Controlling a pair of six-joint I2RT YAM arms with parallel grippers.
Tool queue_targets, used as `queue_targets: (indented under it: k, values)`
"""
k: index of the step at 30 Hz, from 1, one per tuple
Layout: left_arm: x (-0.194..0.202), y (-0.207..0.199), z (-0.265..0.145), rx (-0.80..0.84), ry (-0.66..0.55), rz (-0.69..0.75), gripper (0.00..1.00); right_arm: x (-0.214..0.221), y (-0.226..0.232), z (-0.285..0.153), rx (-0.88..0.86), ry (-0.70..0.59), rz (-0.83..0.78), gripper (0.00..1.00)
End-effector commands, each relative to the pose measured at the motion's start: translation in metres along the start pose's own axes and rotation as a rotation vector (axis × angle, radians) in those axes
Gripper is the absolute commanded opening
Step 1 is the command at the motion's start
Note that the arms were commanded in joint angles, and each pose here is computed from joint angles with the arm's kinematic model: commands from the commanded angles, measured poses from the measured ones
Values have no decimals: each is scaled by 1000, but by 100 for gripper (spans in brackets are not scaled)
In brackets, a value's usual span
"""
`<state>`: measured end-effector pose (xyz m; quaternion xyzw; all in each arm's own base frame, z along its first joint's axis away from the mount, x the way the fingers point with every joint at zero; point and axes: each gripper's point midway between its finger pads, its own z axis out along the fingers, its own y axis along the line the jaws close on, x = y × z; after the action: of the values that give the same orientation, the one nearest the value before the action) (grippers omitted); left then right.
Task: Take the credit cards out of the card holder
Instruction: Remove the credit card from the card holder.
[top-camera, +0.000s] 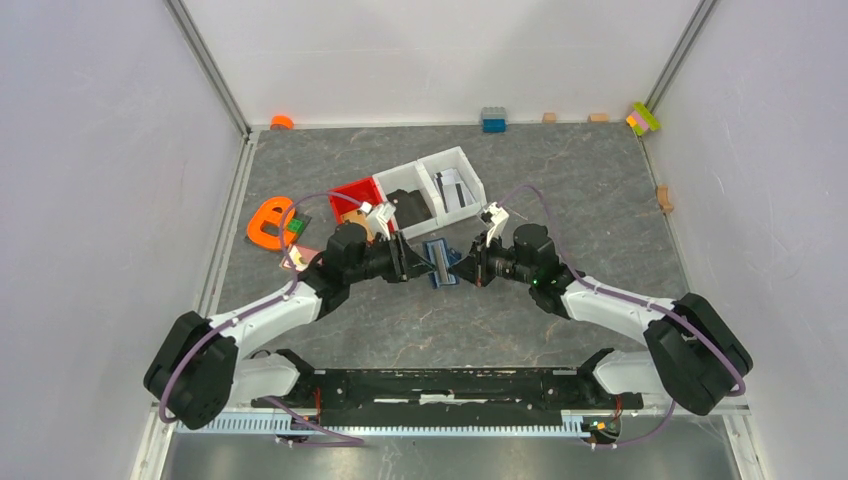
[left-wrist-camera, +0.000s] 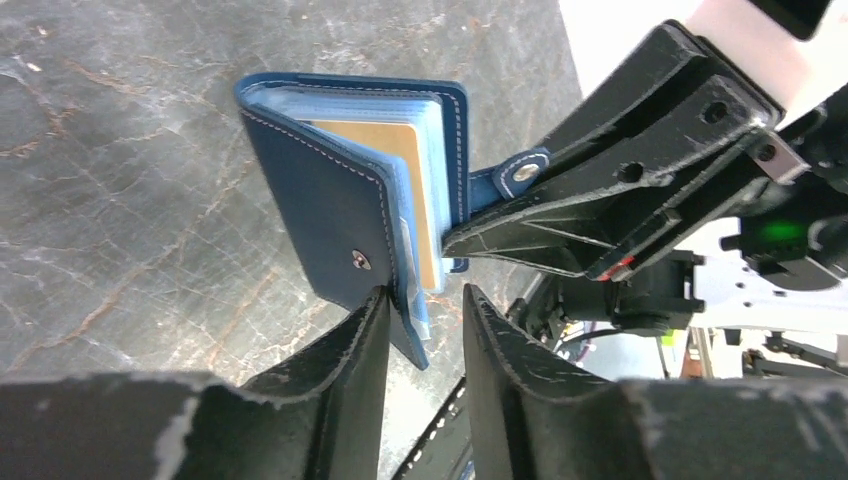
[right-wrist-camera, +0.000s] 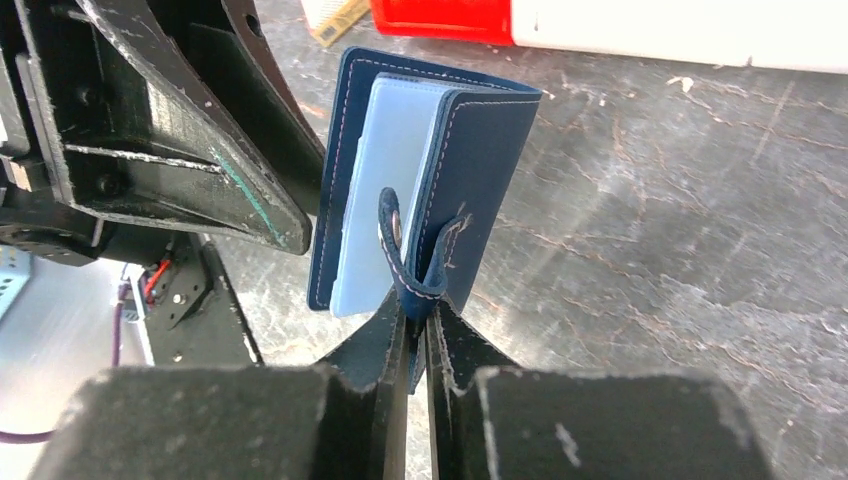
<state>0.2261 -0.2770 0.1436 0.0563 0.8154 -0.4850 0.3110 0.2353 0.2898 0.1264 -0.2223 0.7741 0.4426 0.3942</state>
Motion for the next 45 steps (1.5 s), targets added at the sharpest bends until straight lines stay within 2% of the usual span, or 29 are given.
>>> queue_targets:
  k: [1,3,8,22,25,27,35,39,43,45]
  values:
    - [-10,8,14,-41,-14,32,43,-17,-6,5,43,-31,-48,3]
    - [-3,15,23,-46,27,16,47,-13,-8,8,46,-14,-41,0]
    - [12,26,41,-47,112,-19,52,-9,-12,10,59,-1,-34,0]
    - [5,14,32,-25,81,12,56,-9,-14,9,69,-8,-29,0]
    - [2,6,25,4,55,31,72,-12,-14,7,78,-23,-34,0]
    - [-2,6,22,-7,33,43,72,-13,-13,5,74,-30,-34,0]
    - [1,27,27,-117,62,21,65,-21,2,0,17,-62,-32,0]
    - [-3,29,24,-134,35,28,59,-25,11,-4,-16,-83,-29,0]
    - [-10,27,18,-131,2,40,45,-30,17,-7,-35,-102,-30,0]
    - [-14,23,14,-118,-21,47,30,-31,19,-9,-41,-106,-32,0]
